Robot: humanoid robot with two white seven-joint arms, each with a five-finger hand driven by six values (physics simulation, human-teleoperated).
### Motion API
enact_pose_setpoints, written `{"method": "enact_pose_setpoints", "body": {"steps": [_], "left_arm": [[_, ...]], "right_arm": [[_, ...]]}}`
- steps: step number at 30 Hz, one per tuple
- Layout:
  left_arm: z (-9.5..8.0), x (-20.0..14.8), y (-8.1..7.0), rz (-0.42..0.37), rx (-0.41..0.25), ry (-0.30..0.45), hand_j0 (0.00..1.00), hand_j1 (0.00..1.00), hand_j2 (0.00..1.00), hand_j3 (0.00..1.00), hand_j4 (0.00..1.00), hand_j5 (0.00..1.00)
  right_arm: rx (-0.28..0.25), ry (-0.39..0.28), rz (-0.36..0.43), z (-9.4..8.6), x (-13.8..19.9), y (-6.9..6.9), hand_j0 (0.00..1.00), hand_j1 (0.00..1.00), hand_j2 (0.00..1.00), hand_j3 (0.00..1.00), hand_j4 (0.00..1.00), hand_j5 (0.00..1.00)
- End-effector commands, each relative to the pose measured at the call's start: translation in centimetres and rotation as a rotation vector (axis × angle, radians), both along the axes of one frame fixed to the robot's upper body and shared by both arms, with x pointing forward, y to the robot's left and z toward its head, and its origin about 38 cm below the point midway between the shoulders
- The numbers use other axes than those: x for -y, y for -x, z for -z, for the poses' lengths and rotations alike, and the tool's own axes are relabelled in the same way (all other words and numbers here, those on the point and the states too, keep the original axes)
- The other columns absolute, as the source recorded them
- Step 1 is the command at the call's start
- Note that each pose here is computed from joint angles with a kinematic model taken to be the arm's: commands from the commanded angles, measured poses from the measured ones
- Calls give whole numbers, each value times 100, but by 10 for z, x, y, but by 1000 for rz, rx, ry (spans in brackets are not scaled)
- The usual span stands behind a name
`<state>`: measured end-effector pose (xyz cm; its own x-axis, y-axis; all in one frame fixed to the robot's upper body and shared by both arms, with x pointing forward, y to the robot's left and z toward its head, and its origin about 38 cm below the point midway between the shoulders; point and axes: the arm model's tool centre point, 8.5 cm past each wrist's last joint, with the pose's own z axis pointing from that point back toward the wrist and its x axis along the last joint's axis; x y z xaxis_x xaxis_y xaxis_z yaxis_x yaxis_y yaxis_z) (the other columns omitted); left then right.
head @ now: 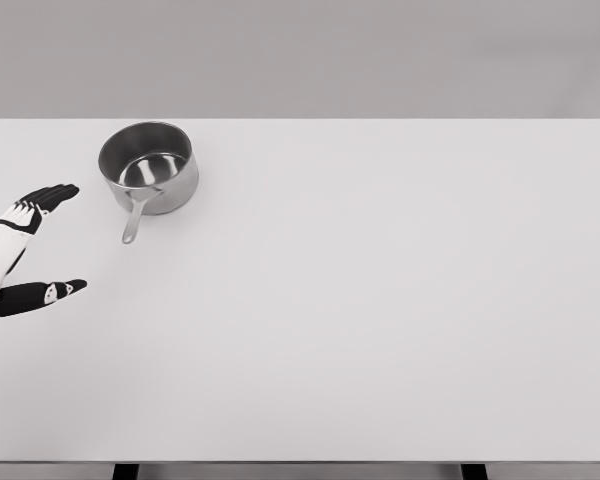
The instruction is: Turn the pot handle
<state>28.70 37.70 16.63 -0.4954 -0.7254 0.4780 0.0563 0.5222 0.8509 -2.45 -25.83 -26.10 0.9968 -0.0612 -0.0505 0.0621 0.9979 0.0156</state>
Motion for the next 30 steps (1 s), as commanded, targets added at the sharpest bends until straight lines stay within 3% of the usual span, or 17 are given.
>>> {"method": "enact_pose_setpoints", "body": {"steps": [1,7,11,13,15,17,20,22,24,28,30], "left_arm": [[-1,0,0,-1,2,5,100,100,100,100,100,100],[1,-1,-1,0,-8,-10,100,100,100,100,100,100],[-7,4,-6,22,10,-23,100,100,100,100,100,100],[-11,9,-7,118,-79,-141,100,100,100,100,100,100],[-37,9,-25,190,-70,-265,100,100,100,100,100,100],[-43,13,-27,246,-81,-290,100,100,100,100,100,100],[-64,27,-37,330,-19,-186,100,100,100,100,100,100],[-93,35,-46,426,28,-118,100,100,100,100,100,100],[-115,50,-54,540,30,-119,100,100,100,100,100,100],[-117,90,-60,764,-89,-99,100,100,100,100,100,100],[-124,87,-59,816,-165,-63,100,100,100,100,100,100]], "right_arm": [[-1,-1,0,0,0,0,100,100,100,100,100,100],[1,0,0,0,0,0,100,100,100,100,100,100],[-1,-1,0,0,0,0,100,100,100,100,100,100],[1,0,0,0,0,0,100,100,100,100,100,100],[-1,-1,0,0,0,0,100,100,100,100,100,100],[-1,-1,0,0,0,0,100,100,100,100,100,100],[1,0,0,0,0,0,100,100,100,100,100,100],[-1,-1,0,0,0,0,100,100,100,100,100,100],[1,0,0,0,0,0,100,100,100,100,100,100],[1,0,0,0,0,0,100,100,100,100,100,100],[1,0,0,0,0,0,100,100,100,100,100,100]]}}
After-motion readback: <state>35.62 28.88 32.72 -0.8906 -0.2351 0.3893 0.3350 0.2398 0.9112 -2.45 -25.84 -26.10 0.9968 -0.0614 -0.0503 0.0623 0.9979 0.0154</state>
